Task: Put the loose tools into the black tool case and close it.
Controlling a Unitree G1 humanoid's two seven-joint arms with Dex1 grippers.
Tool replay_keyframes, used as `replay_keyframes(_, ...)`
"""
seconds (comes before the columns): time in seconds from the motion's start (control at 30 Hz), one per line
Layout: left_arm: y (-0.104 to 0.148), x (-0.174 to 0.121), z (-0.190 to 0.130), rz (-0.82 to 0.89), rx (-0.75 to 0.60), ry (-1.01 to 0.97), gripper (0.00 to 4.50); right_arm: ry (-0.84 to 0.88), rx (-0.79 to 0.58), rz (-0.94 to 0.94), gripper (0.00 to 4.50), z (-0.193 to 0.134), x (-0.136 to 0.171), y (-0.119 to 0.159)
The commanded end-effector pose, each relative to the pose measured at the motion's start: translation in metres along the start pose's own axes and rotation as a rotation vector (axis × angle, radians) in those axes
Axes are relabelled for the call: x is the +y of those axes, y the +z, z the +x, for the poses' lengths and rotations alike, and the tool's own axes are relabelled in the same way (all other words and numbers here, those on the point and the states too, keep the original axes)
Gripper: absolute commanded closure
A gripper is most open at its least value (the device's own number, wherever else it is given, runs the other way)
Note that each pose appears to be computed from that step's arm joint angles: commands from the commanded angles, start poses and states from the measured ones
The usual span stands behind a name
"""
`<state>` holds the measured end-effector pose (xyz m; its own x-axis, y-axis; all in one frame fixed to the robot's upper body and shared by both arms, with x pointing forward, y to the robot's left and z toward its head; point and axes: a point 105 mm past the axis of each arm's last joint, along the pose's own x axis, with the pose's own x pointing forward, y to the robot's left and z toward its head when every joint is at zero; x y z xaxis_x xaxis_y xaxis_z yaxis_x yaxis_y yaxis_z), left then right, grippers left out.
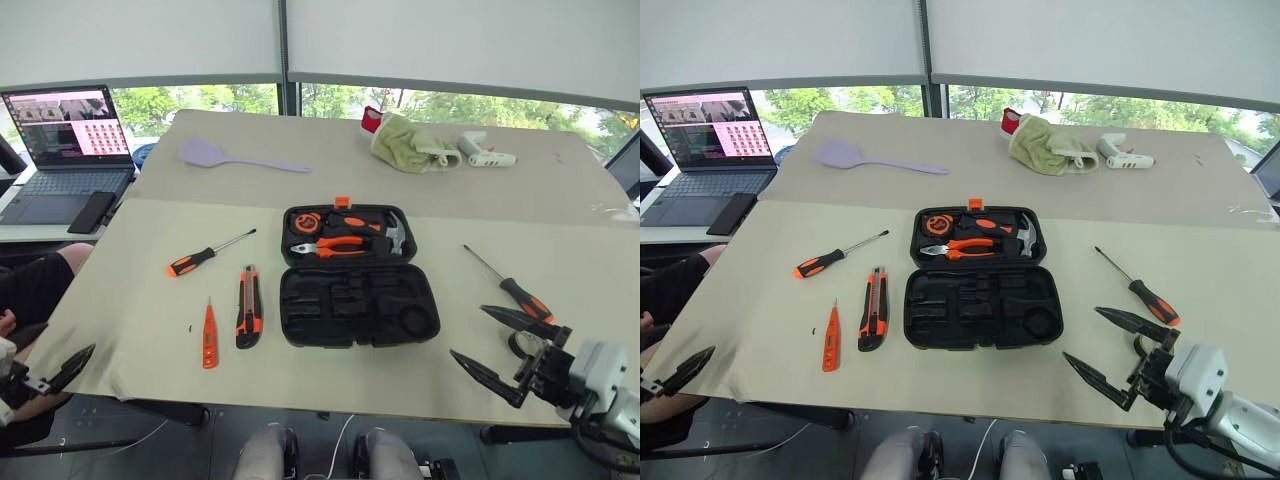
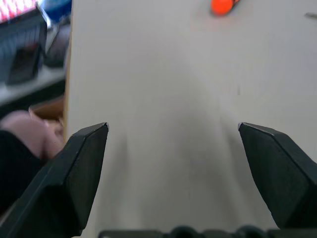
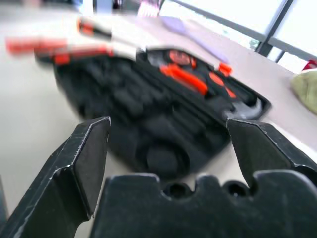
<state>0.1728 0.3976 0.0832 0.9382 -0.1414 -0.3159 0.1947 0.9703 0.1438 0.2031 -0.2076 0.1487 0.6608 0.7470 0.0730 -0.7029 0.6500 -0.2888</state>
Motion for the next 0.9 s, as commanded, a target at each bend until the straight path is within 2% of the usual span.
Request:
replay_keyframes(0.03,0.019,-0.010,0.012,-0.052,0.018,-0.079,0.00,-0.018,-0.078,-0.027,0.14,0.012,0.001,0.010)
replay_keyframes(0.07,0.022,-0.011,0.017,-0.049,0.032,-0.093,0.00,-0.026,-0.080,-0.028,0.14,0.013,0.000,0.009)
replay_keyframes(0.13,0.049,-0.012,0.040,-0.077,-0.017,-0.114,0.00,-0.049,-0.082,-0.032,0.14,0.013,-0.001,0.007)
replay_keyframes(0.2,0.074,-0.021,0.068,-0.029,-0.034,-0.188,0.00,-0.058,-0.084,-0.035,0.14,0.014,-0.001,0.004)
replay_keyframes(0.4,0.113,-0.036,0.129,0.094,-0.008,-0.288,0.00,-0.091,-0.083,-0.045,0.14,0.012,-0.003,-0.004)
replay_keyframes(0.53,0.126,-0.051,0.175,0.187,0.076,-0.385,0.00,-0.120,-0.083,-0.075,0.14,0.009,-0.005,-0.006)
replay_keyframes(0.73,0.120,-0.055,0.198,0.224,0.146,-0.415,0.00,-0.154,-0.071,-0.086,0.14,0.002,-0.003,-0.009)
replay_keyframes(0.83,0.113,-0.065,0.201,0.258,0.194,-0.477,0.72,-0.187,-0.064,-0.090,0.00,-0.003,0.000,-0.009)
replay_keyframes(0.9,0.112,-0.063,0.200,0.267,0.213,-0.480,1.56,-0.192,-0.060,-0.092,0.00,-0.005,0.001,-0.009)
